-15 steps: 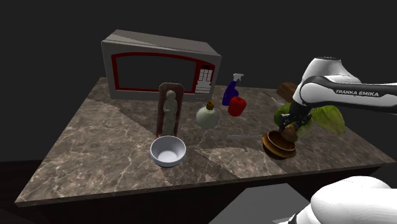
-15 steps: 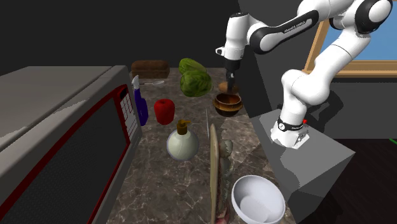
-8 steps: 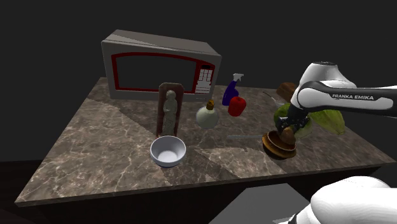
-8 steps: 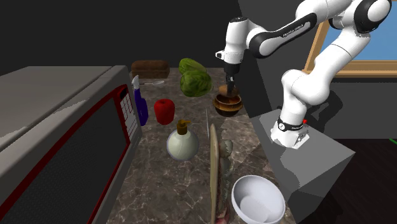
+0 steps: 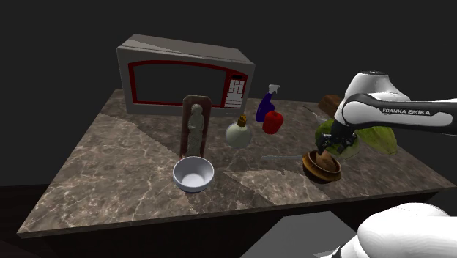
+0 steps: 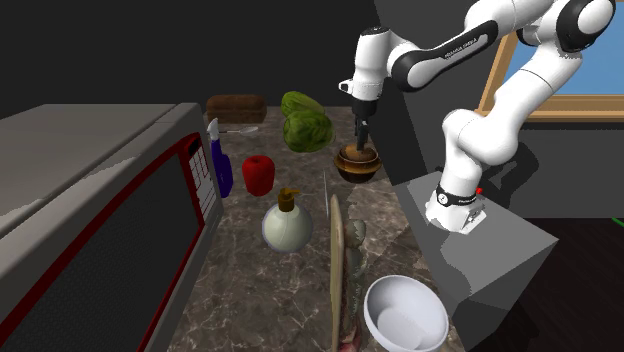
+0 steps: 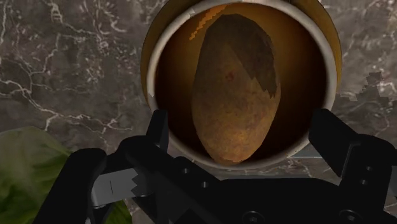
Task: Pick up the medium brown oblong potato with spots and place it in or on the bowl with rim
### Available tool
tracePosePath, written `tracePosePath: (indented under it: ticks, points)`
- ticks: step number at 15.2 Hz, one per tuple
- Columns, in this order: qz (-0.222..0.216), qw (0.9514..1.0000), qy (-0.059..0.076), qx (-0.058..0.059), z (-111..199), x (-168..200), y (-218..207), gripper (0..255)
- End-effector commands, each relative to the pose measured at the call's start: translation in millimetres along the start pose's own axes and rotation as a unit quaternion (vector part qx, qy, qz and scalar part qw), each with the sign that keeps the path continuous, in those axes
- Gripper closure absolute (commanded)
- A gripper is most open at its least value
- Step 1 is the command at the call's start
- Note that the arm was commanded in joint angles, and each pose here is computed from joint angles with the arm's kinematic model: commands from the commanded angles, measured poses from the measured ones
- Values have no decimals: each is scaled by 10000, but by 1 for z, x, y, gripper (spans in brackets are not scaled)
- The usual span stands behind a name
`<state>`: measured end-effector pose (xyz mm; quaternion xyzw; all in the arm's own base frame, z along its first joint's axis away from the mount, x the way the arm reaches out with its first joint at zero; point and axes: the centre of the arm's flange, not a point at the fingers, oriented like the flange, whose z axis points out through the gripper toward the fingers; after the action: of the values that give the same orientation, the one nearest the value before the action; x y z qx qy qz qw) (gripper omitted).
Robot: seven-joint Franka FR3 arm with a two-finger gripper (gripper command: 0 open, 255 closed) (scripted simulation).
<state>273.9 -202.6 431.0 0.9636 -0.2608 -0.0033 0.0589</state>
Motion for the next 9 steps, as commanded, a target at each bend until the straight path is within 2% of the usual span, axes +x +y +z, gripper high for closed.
tracePosePath:
  ticks: [1,5,9]
  points:
    - [0,10000,0,0,0,0,0,0]
    - [0,10000,0,0,-50,0,0,0]
    - [0,10000,0,0,-50,0,0,0]
